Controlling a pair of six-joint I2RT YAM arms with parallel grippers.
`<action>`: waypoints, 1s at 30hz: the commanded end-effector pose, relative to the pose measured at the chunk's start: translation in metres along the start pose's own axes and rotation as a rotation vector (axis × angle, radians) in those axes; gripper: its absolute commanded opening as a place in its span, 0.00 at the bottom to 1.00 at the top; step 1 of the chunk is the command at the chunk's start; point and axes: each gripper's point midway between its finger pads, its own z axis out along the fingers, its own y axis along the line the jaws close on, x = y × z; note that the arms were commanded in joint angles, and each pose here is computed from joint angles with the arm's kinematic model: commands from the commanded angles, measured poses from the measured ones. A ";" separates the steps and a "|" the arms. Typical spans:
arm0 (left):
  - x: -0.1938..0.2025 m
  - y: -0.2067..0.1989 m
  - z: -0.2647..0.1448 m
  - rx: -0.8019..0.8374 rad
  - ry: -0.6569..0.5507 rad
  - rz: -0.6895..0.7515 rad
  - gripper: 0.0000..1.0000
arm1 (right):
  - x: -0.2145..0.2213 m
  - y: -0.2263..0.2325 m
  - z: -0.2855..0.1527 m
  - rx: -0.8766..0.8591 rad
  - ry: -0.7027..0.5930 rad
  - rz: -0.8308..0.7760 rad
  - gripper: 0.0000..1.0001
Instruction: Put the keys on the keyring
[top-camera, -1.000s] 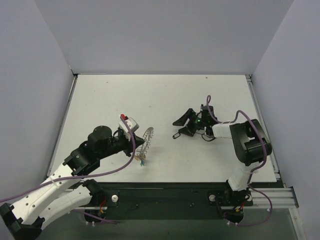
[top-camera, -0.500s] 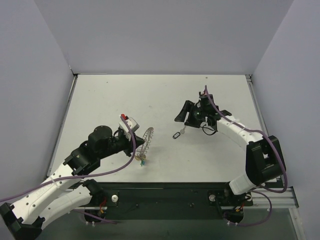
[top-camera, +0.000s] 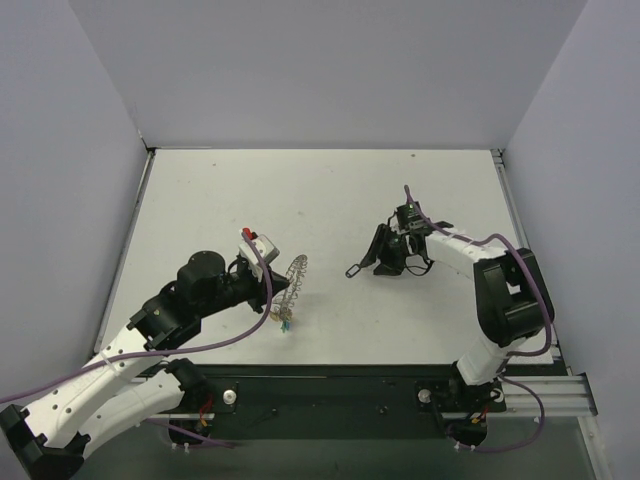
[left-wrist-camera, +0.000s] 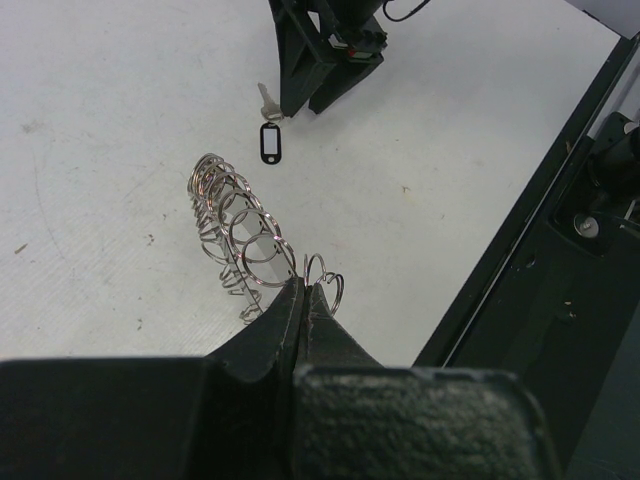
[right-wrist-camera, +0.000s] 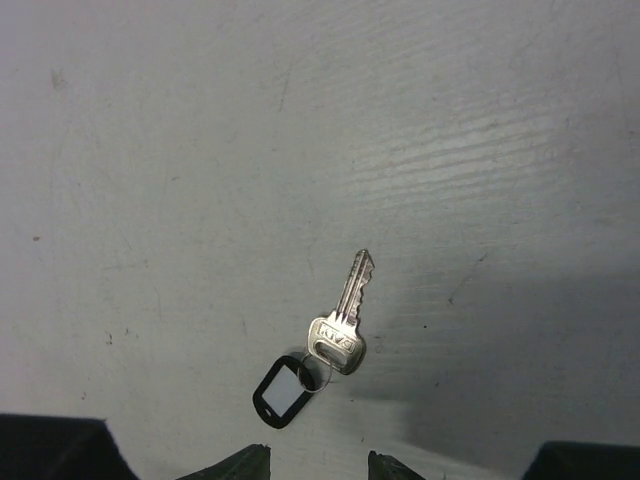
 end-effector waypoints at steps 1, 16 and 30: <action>-0.031 -0.006 -0.004 0.018 -0.112 0.012 0.00 | 0.009 -0.006 0.011 -0.018 0.056 0.094 0.42; -0.029 -0.005 0.000 0.015 -0.100 0.013 0.00 | -0.005 -0.013 0.039 -0.007 0.059 0.179 0.30; -0.029 -0.007 -0.001 0.021 -0.106 0.015 0.00 | -0.017 -0.029 0.048 0.066 0.034 0.169 0.16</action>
